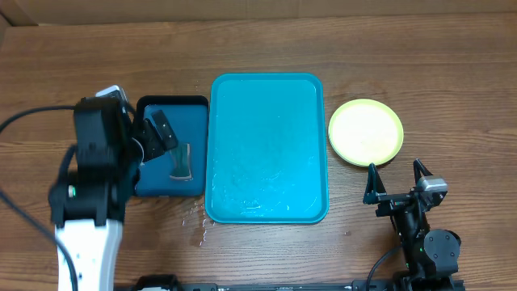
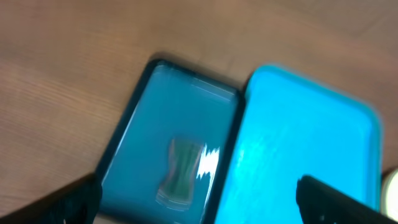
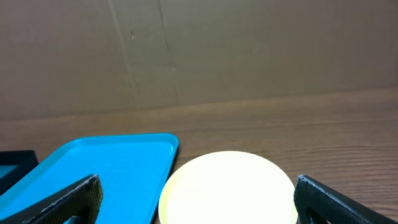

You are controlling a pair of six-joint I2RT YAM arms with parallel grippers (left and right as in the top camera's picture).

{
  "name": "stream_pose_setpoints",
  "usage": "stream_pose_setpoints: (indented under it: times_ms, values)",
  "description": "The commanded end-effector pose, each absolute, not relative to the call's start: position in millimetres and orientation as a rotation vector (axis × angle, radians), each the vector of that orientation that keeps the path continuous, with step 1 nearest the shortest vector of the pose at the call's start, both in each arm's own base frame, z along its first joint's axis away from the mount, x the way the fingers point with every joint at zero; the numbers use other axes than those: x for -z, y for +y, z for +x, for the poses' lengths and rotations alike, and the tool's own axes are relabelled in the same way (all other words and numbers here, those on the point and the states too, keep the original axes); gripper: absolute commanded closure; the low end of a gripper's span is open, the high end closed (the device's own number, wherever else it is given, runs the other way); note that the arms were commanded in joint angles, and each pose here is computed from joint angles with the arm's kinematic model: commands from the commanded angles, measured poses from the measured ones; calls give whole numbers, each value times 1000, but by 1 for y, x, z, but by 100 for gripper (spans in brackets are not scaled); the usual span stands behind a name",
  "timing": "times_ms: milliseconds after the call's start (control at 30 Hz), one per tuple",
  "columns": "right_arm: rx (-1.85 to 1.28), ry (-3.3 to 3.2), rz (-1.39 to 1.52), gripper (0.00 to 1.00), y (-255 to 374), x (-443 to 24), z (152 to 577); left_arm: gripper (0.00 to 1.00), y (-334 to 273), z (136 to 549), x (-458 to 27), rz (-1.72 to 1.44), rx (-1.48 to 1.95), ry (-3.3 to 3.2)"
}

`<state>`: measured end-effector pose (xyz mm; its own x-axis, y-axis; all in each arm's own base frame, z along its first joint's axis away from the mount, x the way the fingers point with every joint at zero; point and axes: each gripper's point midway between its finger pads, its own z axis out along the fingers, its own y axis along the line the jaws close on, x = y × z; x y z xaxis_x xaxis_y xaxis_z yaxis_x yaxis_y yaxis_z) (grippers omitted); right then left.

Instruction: Clean dirty plates on tray and stack at the side

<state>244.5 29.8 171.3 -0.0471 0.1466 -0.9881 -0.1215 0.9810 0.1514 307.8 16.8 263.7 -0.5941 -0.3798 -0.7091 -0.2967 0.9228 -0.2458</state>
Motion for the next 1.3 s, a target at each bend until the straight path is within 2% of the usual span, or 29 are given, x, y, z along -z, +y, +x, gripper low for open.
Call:
stream_pose_setpoints:
  times_ms: [0, 167, 333, 467, 633, 867, 1100, 1267]
  values:
    - [-218, 1600, 13, 0, 31, -170, 245, 0, 7, 301, -291, -438, 221, 2089]
    - [-218, 1600, 13, 0, 31, -170, 245, 0, 0, 287, -348, -350, 296, 1812]
    - [-218, 1600, 13, 0, 31, -170, 245, 0, 0, 253, -402, -273, 299, 1543]
    - [-218, 1600, 13, 0, 31, -170, 245, 0, -1, 221, -421, -230, 299, 1390]
    - [-218, 1600, 13, 0, 31, -170, 245, 0, -1, 190, -412, -209, 303, 1262]
    - [-218, 1600, 13, 0, 31, -170, 245, 0, -4, 178, -386, -204, 359, 1135]
    - [-218, 1600, 13, 0, 31, -170, 245, 0, -6, 187, -364, -207, 439, 1033]
    - [-218, 1600, 13, 0, 31, -170, 245, 0, -6, 210, -320, -236, 443, 1115]
